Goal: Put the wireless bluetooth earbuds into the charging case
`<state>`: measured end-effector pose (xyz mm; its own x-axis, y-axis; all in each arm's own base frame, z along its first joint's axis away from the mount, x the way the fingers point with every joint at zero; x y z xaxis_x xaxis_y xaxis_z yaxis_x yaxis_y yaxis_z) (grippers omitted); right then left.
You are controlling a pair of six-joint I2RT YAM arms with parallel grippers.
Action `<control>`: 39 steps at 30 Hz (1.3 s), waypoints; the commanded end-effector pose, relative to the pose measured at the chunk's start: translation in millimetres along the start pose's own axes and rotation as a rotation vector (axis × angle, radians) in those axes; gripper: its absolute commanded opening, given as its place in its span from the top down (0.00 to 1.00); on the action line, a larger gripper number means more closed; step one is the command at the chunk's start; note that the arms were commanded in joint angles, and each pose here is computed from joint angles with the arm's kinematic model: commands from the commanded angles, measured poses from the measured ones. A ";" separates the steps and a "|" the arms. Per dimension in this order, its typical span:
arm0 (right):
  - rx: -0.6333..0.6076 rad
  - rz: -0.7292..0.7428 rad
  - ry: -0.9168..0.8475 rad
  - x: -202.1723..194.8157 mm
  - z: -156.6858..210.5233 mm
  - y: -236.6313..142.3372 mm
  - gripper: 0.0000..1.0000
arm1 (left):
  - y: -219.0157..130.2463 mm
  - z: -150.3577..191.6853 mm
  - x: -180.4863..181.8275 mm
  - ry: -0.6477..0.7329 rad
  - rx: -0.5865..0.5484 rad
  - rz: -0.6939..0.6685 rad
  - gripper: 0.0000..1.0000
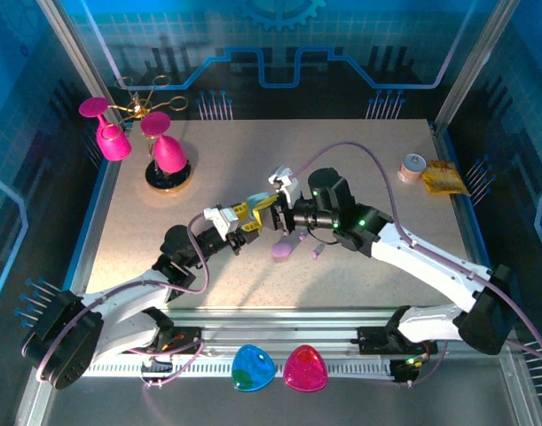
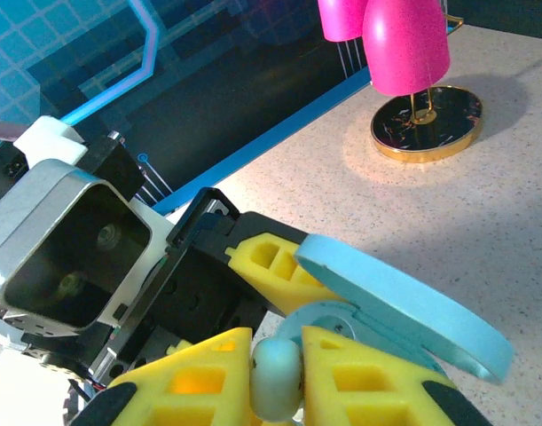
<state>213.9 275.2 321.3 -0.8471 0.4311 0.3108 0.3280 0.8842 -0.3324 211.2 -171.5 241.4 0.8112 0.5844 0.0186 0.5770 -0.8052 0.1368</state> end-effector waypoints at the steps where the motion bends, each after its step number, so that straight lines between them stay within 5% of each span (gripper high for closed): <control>1: -0.052 -0.049 -0.019 9.4 -17.5 5.2 0.87 | -1.9 -12.5 0.6 0.014 -0.058 -0.013 0.80; 18: 0.015 -0.059 0.019 2.2 -1.0 23.6 0.85 | -2.2 -13.6 2.0 0.005 -0.049 -0.031 0.80; 39: 0.028 0.053 -0.028 -2.4 -5.1 14.1 0.71 | -0.5 -18.5 2.6 0.002 -0.044 -0.030 0.81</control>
<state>223.9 288.6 309.3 -0.8377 0.4566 0.2996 0.3356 0.8632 -0.3772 212.3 -168.5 235.2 0.7898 0.6133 -0.0076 0.6115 -0.7865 0.0867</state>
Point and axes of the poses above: each hand's point on the last joint's axis, 136 mm out from that joint toward the fingers, its own y axis out along the fingers, its own x axis along the line the jaws close on, z = x × y, the point moved 8 cm from there along -y, back along the fingers, and after that the axes turned 3 degrees about -y, right-handed, at the moved point
